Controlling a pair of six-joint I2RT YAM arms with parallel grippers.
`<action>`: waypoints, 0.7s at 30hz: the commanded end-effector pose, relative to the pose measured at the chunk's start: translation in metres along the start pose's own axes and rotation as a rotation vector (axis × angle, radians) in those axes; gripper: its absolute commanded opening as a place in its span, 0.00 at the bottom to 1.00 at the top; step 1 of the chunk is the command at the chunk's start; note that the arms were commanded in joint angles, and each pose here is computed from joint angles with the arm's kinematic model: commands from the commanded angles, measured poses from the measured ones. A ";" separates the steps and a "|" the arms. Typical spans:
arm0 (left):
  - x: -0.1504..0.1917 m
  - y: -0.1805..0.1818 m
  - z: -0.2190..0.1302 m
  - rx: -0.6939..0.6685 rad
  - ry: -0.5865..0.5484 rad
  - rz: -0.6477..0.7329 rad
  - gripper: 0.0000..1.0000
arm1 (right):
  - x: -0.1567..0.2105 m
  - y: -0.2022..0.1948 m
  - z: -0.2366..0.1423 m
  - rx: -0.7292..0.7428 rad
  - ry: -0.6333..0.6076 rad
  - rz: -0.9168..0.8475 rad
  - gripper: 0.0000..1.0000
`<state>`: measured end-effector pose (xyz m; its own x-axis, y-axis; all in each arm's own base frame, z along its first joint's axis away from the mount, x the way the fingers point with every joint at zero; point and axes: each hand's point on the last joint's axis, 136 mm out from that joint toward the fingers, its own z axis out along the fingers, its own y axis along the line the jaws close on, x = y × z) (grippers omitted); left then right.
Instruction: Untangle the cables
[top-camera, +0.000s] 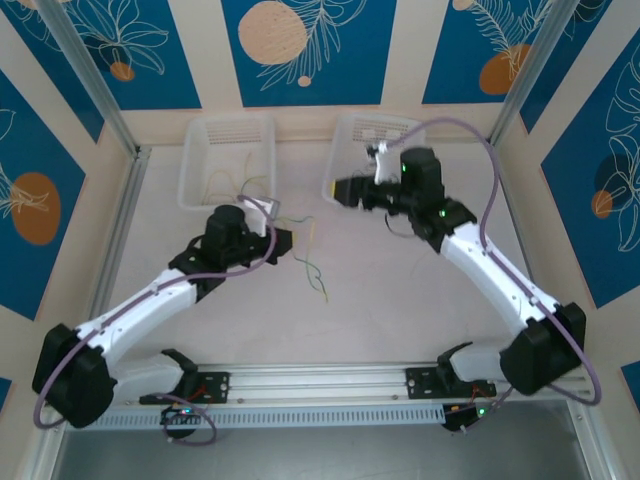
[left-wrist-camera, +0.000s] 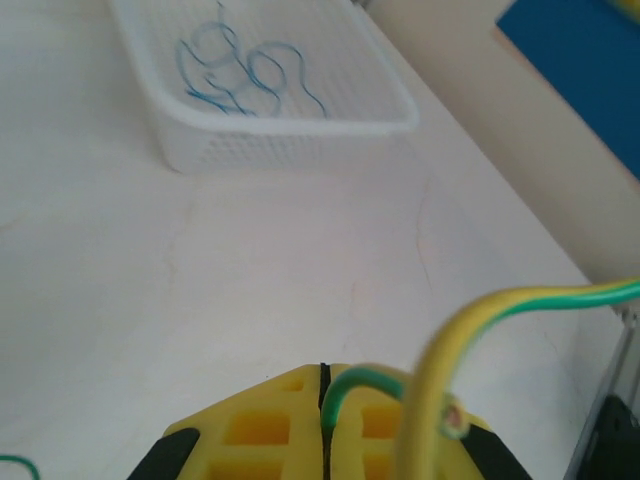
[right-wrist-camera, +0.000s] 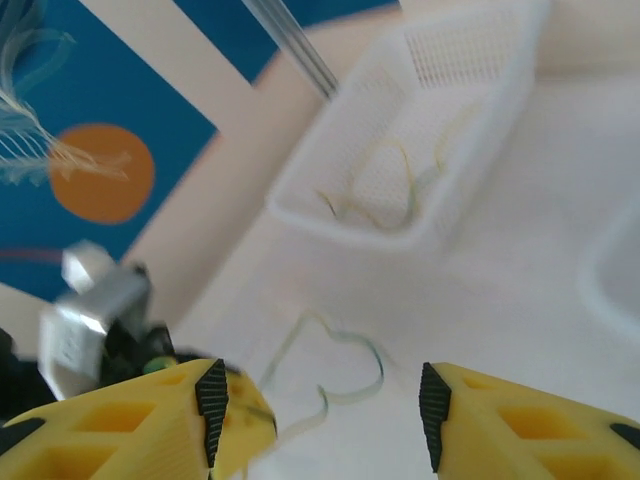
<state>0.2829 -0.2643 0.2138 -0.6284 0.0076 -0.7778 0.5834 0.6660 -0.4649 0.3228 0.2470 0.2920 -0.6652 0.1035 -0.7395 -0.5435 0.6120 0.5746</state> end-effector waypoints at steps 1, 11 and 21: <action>-0.002 -0.017 0.021 0.014 0.021 0.087 0.12 | 0.046 -0.016 -0.016 0.035 0.006 -0.021 0.58; -0.005 -0.023 0.048 0.016 0.029 0.091 0.58 | 0.116 -0.038 -0.064 0.103 0.061 -0.018 0.65; -0.005 0.005 -0.007 -0.193 -0.007 0.162 0.87 | 0.127 -0.067 -0.050 0.183 0.098 0.093 0.65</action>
<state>0.2883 -0.2811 0.2299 -0.5371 0.0726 -0.8404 0.6131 0.7179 -0.3297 0.2429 0.1841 0.1789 -0.7517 0.0663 -0.6561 -0.4267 0.7097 0.5606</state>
